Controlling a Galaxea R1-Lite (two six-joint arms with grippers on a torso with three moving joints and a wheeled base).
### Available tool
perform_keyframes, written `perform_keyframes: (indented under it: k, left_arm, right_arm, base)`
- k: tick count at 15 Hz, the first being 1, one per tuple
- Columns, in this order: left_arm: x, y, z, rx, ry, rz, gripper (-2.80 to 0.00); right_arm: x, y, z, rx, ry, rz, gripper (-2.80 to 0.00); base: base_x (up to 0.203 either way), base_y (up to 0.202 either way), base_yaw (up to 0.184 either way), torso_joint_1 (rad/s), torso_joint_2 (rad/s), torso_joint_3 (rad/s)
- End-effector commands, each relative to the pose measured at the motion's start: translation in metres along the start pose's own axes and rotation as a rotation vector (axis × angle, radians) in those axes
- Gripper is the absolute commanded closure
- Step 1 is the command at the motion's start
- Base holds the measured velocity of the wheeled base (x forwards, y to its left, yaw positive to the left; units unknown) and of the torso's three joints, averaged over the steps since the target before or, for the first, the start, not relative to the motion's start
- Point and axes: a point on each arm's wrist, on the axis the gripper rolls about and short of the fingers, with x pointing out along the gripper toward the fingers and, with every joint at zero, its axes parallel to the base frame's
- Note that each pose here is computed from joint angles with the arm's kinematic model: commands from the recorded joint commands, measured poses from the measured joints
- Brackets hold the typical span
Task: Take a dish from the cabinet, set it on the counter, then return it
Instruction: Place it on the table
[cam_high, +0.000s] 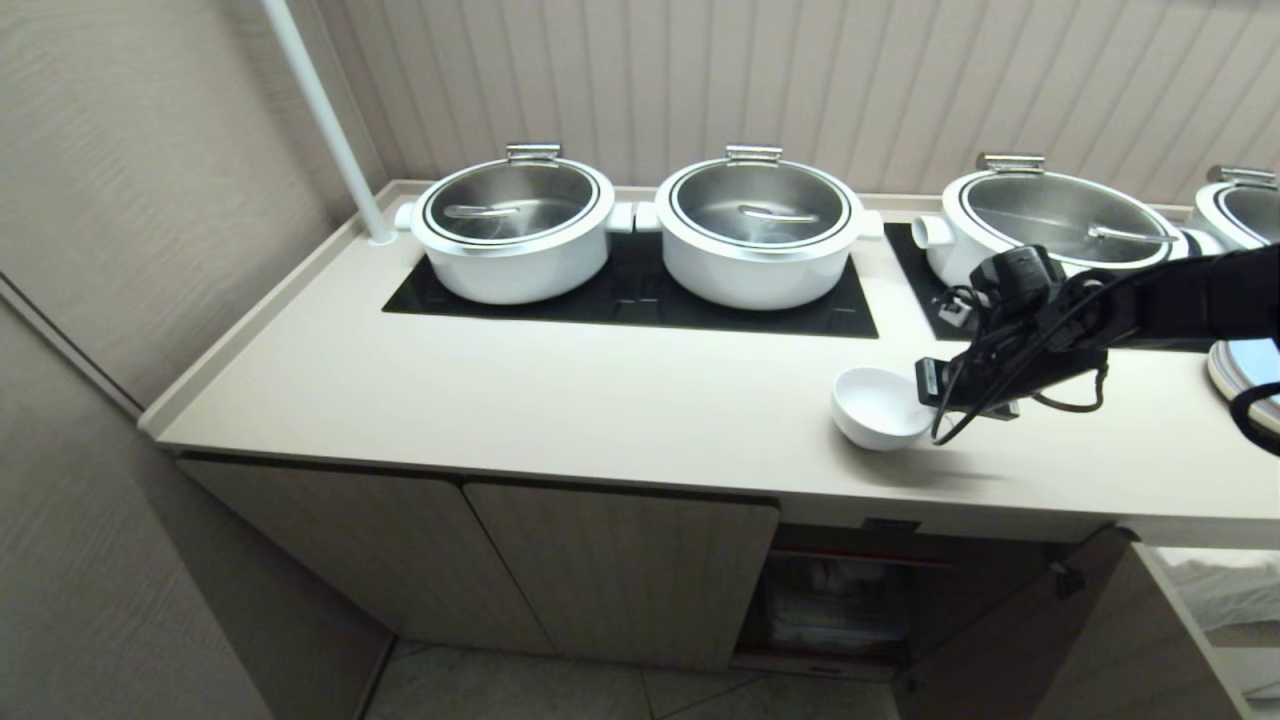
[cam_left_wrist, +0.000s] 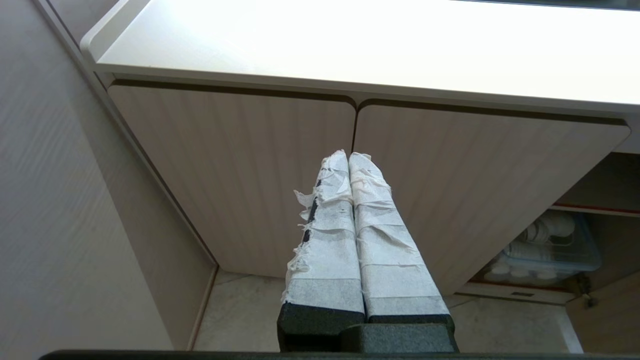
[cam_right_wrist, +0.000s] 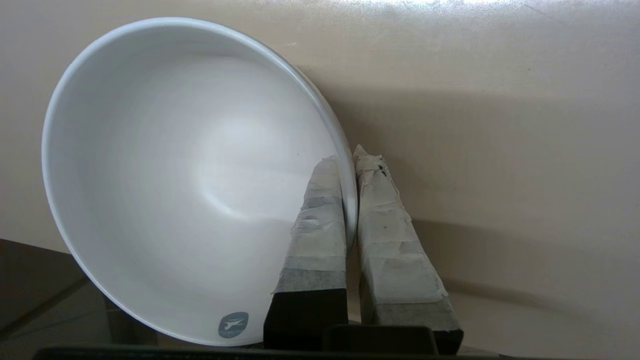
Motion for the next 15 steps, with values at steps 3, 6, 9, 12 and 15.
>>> perform_keyframes:
  k: [3, 6, 9, 12, 15]
  left_arm:
    - [0.0001, 0.0000, -0.0003, -0.001, 0.000, 0.001, 0.00]
    - [0.0000, 0.0000, 0.0001, -0.001, -0.001, 0.002, 0.00]
    - [0.0000, 0.0000, -0.0001, -0.001, -0.001, 0.001, 0.00]
    - [0.0000, 0.0000, -0.0002, -0.001, 0.000, 0.001, 0.00]
    - [-0.0001, 0.0000, 0.0001, -0.001, -0.001, 0.001, 0.00]
  right_arm:
    - [0.0010, -0.0006, -0.0008, 0.002, 0.006, -0.002, 0.00]
    - [0.0025, -0.0014, -0.0017, 0.002, 0.010, -0.018, 0.00]
    - [0.0025, -0.0013, -0.0015, 0.000, 0.009, -0.018, 0.00]
    - [0.0023, -0.0012, -0.0008, -0.001, 0.004, -0.017, -2.80]
    - [0.0021, -0.0010, 0.0002, -0.004, -0.004, -0.016, -2.80]
  base:
    - [0.000, 0.000, 0.000, 0.000, 0.00, 0.000]
    - [0.000, 0.000, 0.000, 0.000, 0.00, 0.000]
    - [0.000, 0.000, 0.000, 0.000, 0.00, 0.000]
    - [0.000, 0.000, 0.000, 0.000, 0.00, 0.000]
    - [0.000, 0.000, 0.000, 0.000, 0.00, 0.000]
